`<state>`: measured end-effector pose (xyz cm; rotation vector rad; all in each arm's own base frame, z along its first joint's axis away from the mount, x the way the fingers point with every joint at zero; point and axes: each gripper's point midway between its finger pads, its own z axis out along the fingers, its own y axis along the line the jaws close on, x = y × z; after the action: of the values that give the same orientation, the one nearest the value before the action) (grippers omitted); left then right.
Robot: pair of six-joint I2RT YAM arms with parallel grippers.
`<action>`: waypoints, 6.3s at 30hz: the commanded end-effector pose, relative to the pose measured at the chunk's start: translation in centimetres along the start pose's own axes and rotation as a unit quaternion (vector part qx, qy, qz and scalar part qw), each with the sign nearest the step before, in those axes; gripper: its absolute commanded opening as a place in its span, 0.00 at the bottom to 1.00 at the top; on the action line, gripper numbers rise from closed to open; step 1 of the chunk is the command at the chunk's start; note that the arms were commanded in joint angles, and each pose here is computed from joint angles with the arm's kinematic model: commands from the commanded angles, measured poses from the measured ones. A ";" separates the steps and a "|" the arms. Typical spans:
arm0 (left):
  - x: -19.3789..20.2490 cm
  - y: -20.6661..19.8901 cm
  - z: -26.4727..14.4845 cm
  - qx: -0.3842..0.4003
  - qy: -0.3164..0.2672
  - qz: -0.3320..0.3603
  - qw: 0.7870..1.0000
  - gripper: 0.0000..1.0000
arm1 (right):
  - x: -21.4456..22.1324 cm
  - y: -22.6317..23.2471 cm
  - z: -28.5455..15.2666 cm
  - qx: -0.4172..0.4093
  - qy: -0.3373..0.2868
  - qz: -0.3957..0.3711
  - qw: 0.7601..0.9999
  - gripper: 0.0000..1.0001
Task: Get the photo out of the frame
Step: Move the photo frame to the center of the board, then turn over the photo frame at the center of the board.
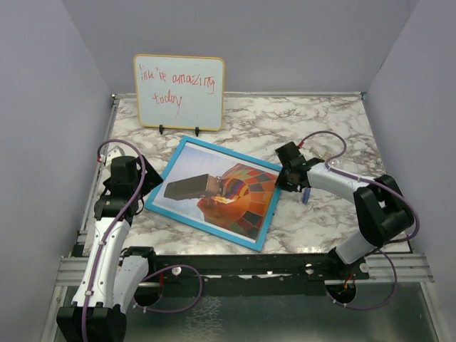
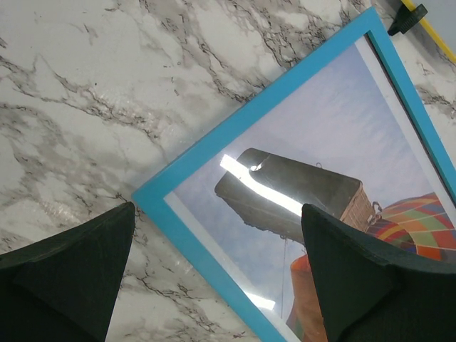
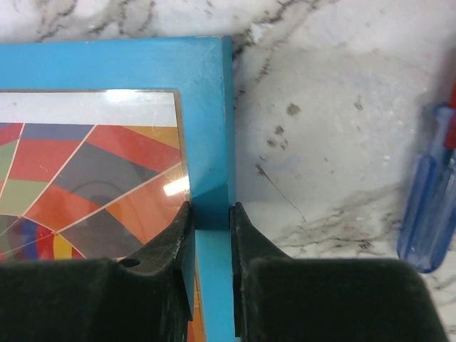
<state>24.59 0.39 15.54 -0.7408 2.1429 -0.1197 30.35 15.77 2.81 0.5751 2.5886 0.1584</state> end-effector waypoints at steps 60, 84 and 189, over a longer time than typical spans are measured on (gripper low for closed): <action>21.5 -5.5 -3.4 0.142 0.233 -0.042 0.961 0.77 | 5.9 -10.0 -3.1 0.032 0.023 0.031 0.999 0.15; 23.2 -3.7 -2.0 0.146 0.231 -0.122 0.954 0.64 | 2.1 -11.6 -1.8 0.086 -0.042 0.047 0.994 0.95; 7.2 -5.0 -5.1 0.040 0.017 0.035 0.998 0.99 | 24.8 11.2 -13.8 -0.424 -0.139 -0.542 0.712 0.74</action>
<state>19.53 -8.75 15.15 -0.5625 2.2210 -0.1504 8.34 35.53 7.22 -1.0748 1.8971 0.7212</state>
